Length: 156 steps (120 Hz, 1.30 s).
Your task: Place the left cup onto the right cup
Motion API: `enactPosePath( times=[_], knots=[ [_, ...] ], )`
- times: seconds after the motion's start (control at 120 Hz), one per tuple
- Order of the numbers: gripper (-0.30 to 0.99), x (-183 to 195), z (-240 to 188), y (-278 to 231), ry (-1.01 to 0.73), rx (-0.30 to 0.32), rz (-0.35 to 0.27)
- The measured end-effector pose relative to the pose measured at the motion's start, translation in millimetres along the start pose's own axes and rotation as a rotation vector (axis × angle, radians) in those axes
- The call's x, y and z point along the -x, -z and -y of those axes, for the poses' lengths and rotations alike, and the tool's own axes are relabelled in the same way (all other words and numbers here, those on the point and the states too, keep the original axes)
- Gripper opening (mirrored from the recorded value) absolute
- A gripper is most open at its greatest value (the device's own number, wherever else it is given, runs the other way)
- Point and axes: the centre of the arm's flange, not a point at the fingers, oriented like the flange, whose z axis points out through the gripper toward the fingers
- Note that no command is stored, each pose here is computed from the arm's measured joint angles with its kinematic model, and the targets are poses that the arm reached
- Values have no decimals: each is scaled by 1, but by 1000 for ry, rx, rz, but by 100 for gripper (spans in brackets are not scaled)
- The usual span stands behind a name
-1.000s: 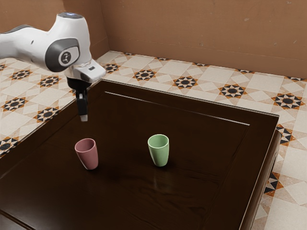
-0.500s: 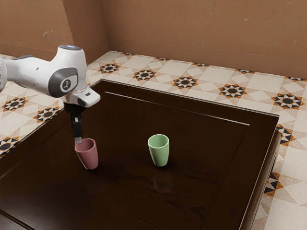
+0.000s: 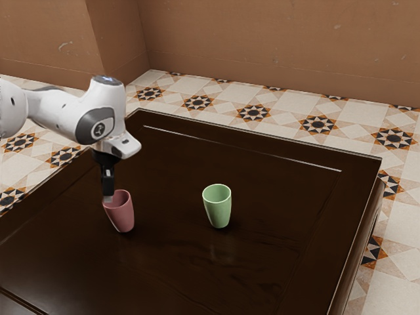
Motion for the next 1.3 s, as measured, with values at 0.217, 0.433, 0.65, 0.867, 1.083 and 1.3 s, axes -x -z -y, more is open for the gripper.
enactPosePath(
  times=[0.217,0.433,0.65,0.867,1.083,1.3],
  knots=[
    [69,-9,3,-16,-10,-6,-7],
    [52,-16,7,-24,-17,-32,-34],
    [35,-27,7,-20,-36,-72,-71],
    [21,-36,4,-14,-37,-93,-112],
    [0,-35,4,-17,-7,-74,-134],
    [-7,-32,3,-5,6,-83,-147]
  ],
)
